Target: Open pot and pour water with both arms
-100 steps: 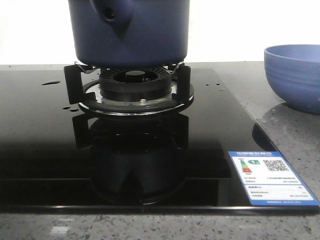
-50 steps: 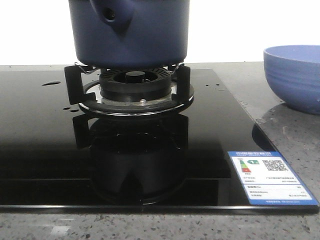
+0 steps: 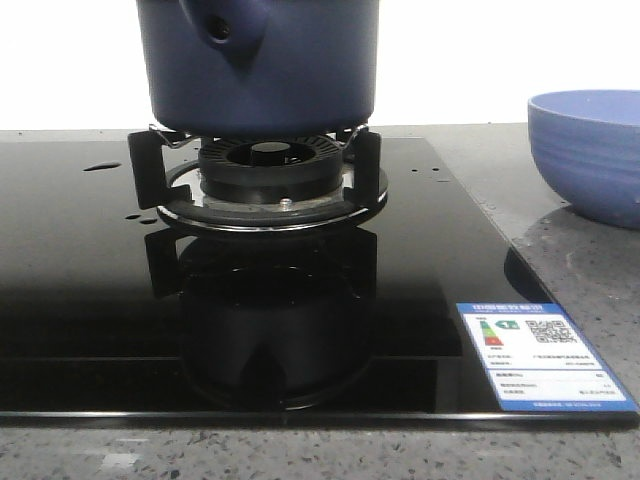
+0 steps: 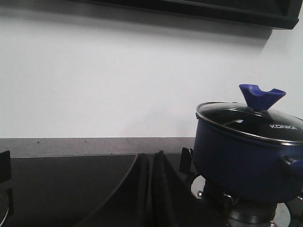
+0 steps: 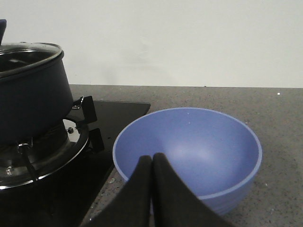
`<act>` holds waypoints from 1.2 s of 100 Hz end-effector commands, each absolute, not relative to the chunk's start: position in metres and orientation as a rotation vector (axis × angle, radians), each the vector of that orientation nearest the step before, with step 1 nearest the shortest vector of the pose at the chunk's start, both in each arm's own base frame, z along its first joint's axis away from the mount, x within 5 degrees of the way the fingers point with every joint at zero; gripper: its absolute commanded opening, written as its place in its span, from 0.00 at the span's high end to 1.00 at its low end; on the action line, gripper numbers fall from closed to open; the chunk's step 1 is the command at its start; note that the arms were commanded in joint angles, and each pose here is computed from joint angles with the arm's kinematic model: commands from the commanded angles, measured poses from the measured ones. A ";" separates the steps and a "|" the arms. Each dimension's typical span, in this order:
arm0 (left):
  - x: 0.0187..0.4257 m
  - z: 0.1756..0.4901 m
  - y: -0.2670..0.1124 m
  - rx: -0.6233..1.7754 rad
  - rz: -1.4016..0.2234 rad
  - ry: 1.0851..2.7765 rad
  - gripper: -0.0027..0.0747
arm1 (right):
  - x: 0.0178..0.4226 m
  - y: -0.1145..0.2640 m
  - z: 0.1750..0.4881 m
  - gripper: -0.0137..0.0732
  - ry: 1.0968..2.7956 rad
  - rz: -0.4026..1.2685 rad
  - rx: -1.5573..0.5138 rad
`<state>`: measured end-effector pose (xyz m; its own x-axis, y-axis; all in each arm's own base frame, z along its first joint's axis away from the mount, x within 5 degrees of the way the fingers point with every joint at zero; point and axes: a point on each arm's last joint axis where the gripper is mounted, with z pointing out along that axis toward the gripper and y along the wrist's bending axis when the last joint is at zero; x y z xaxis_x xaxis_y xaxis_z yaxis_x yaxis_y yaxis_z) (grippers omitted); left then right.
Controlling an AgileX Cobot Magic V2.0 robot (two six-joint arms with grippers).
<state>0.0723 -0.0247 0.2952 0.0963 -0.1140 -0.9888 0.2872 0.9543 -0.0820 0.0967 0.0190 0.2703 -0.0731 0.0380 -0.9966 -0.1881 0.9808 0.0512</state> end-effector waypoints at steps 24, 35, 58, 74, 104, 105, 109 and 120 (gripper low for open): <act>0.072 0.304 -0.026 0.138 -0.332 1.421 0.99 | 0.098 0.016 0.281 0.90 1.588 0.158 -0.099; 0.072 0.304 -0.026 0.138 -0.332 1.421 0.99 | 0.098 0.016 0.281 0.90 1.588 0.158 -0.099; 0.073 0.305 -0.021 0.062 -0.333 1.422 0.99 | 0.098 0.016 0.281 0.90 1.588 0.158 -0.099; 0.073 0.306 -0.018 0.089 -0.235 1.448 0.99 | 0.098 0.016 0.281 0.90 1.588 0.158 -0.099; 0.076 0.299 -0.004 -0.031 -0.123 1.447 0.99 | 0.098 0.016 0.281 0.90 1.588 0.158 -0.099; 0.076 0.297 -0.004 -0.033 -0.127 1.443 0.99 | 0.098 0.016 0.281 0.90 1.588 0.158 -0.099; 0.076 0.291 -0.004 -0.036 -0.134 1.443 0.99 | 0.098 0.016 0.281 0.90 1.588 0.158 -0.099; 0.070 0.266 -0.005 -0.030 -0.150 1.459 0.99 | 0.098 0.016 0.281 0.90 1.588 0.158 -0.099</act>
